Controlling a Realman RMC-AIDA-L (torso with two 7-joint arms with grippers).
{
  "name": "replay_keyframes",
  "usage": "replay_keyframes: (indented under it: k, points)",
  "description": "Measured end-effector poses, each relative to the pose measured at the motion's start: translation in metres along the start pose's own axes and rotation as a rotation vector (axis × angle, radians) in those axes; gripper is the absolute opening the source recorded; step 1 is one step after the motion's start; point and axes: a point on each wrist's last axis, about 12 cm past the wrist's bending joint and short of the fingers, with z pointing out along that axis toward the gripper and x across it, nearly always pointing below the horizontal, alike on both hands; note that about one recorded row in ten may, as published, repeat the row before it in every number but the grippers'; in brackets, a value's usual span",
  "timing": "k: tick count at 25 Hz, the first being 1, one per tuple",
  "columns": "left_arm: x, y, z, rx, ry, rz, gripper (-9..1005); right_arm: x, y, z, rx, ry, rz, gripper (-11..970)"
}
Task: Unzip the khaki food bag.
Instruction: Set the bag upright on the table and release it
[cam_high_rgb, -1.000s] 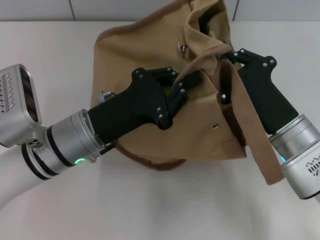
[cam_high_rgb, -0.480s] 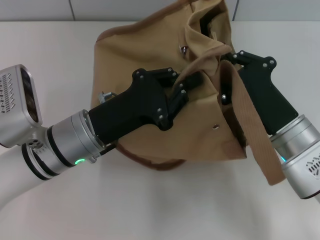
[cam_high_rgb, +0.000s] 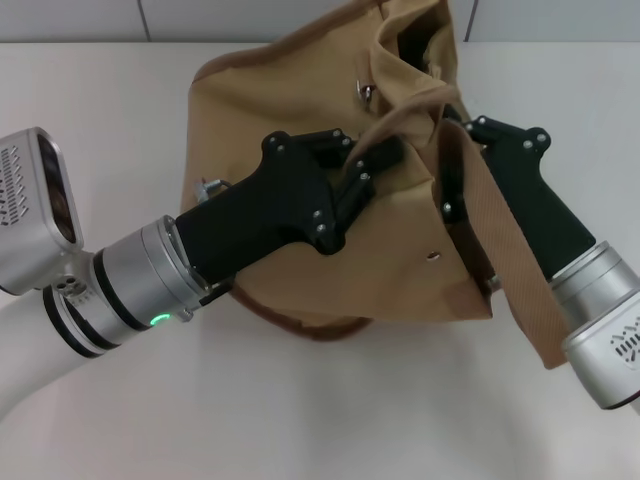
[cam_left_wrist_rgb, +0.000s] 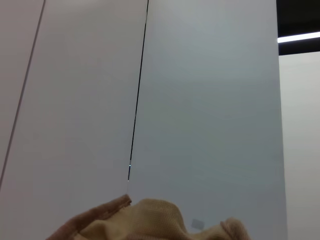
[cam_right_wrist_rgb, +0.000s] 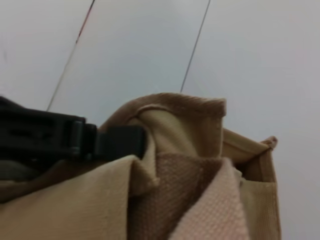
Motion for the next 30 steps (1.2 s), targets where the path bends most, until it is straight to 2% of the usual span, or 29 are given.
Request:
replay_keyframes:
  k: [20,30]
  points:
    - [-0.002,0.000,-0.008,-0.079,-0.054,0.023,71,0.006,0.002,-0.001,-0.015,0.054,0.003,4]
    - [-0.010,0.003,-0.030,-0.210,-0.153,0.044,71,0.007,0.003,-0.002,-0.019,0.056,0.003,4]
